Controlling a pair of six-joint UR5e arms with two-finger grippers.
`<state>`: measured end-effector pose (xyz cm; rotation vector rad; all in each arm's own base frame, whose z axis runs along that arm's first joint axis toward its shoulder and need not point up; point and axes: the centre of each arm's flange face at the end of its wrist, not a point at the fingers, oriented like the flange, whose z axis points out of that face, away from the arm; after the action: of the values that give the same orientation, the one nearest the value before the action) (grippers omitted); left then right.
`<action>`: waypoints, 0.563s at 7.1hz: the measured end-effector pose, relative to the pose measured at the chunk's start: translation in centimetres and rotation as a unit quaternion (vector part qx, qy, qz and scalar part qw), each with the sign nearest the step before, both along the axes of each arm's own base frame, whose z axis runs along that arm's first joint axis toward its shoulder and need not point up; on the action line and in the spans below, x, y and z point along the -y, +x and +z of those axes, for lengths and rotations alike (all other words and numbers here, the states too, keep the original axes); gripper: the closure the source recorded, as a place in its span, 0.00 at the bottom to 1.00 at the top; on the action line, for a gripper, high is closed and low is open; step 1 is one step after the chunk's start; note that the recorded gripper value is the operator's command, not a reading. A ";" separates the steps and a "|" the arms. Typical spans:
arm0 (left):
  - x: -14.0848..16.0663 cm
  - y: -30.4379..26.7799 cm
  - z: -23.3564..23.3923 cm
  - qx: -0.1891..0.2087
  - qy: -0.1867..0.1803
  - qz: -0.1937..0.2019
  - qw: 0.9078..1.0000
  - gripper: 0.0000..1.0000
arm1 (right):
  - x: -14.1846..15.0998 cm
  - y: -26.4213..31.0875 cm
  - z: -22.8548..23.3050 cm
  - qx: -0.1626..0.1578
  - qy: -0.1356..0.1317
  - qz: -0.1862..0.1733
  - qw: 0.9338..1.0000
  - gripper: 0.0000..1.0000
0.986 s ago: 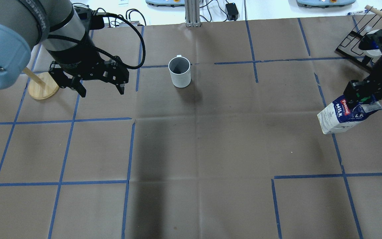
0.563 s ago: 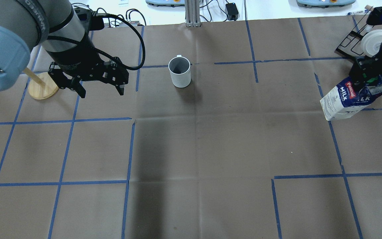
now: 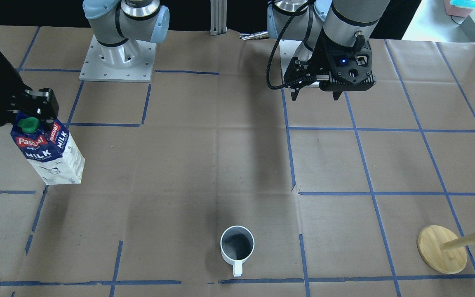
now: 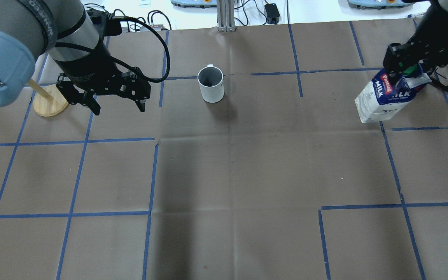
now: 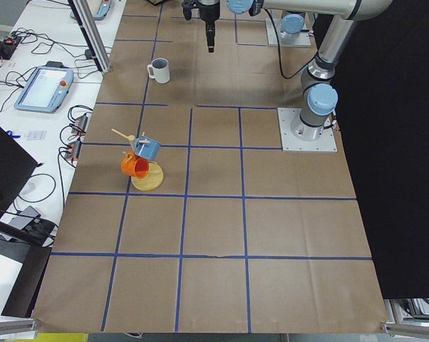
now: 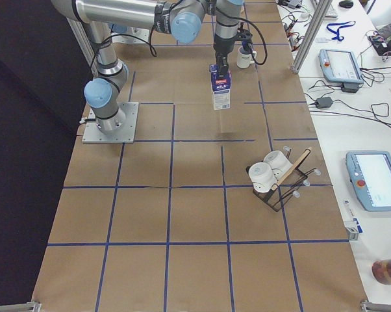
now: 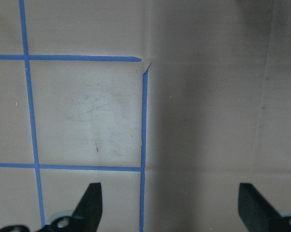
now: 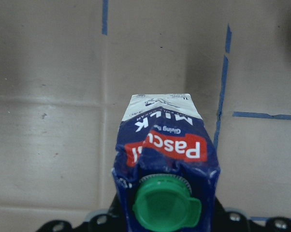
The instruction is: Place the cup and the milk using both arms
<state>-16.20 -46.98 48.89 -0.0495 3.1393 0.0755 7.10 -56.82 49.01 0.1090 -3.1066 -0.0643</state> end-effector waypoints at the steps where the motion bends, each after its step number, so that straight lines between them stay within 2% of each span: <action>1: 0.0 0.0 0.0 0.000 0.000 -0.001 1.000 0.01 | 2.4 4.2 0.3 -0.001 0.004 -0.005 1.000 0.44; 4: -0.2 0.1 -0.3 0.000 0.003 -0.001 1.000 0.01 | 9.7 13.1 -1.2 -0.001 0.010 -0.018 1.000 0.44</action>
<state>-16.12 -46.83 48.57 -0.0468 3.1388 0.0852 20.25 -66.54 47.79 0.0533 -3.1070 -0.0969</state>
